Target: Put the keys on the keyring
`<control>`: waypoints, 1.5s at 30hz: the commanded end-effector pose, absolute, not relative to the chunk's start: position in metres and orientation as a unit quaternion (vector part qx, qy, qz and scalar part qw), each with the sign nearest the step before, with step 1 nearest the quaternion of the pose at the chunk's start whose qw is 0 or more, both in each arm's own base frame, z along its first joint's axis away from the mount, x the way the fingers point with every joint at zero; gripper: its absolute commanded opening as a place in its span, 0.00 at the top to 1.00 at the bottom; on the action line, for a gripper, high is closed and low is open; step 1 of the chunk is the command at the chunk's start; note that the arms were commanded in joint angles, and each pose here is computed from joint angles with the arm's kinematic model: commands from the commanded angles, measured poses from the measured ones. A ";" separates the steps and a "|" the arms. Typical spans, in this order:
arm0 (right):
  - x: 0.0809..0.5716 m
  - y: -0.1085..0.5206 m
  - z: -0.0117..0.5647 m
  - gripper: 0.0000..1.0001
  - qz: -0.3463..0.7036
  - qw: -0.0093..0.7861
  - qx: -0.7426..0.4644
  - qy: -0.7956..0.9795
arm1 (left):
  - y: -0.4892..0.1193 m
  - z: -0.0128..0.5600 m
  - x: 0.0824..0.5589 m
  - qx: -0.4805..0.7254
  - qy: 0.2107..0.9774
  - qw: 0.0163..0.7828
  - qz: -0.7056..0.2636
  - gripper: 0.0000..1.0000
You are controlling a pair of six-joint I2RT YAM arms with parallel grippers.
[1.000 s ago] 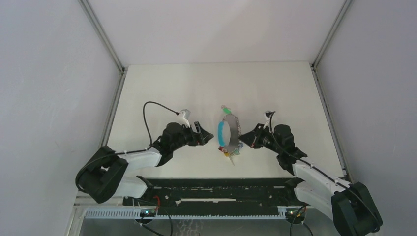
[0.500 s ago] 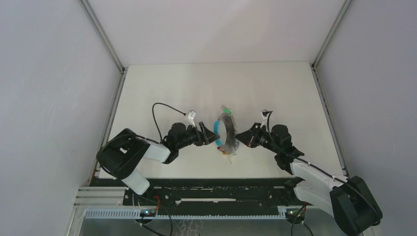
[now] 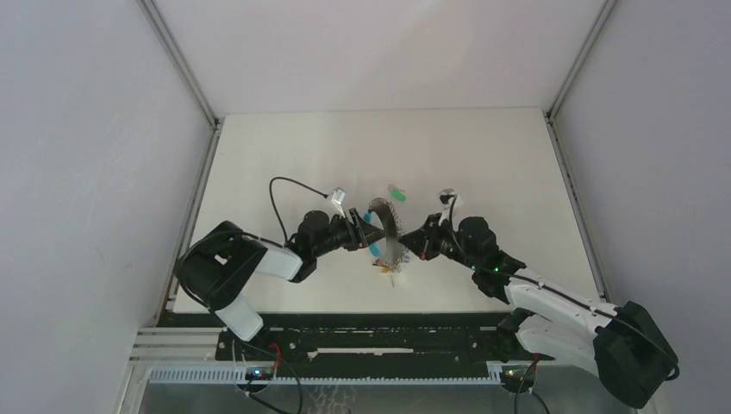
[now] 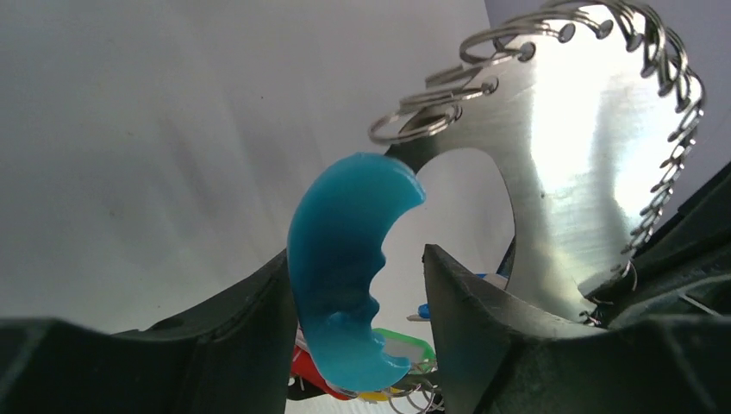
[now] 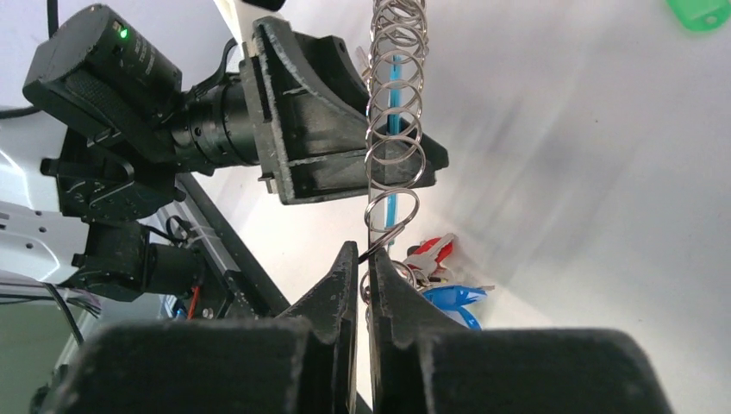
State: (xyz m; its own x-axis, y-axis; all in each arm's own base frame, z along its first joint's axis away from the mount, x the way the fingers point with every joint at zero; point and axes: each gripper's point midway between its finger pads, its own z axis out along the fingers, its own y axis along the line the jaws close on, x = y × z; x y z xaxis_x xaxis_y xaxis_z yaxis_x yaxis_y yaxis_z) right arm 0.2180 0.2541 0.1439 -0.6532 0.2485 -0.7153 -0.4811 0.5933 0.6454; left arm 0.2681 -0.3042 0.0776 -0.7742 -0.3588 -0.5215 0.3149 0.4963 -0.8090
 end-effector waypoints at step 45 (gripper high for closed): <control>0.203 0.236 0.223 0.42 0.275 0.662 -0.322 0.618 | -0.220 0.307 0.328 0.337 0.725 0.584 0.138 0.84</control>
State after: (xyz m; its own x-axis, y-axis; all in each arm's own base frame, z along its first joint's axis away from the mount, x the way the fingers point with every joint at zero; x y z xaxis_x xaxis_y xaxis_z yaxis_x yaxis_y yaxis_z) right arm 0.2069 0.2248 0.1949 -0.0959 -0.0868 -0.9916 -0.7098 0.7044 0.0070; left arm 0.3247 -0.2422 0.2598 -0.1199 0.5045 -0.8551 0.4476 0.7962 0.4070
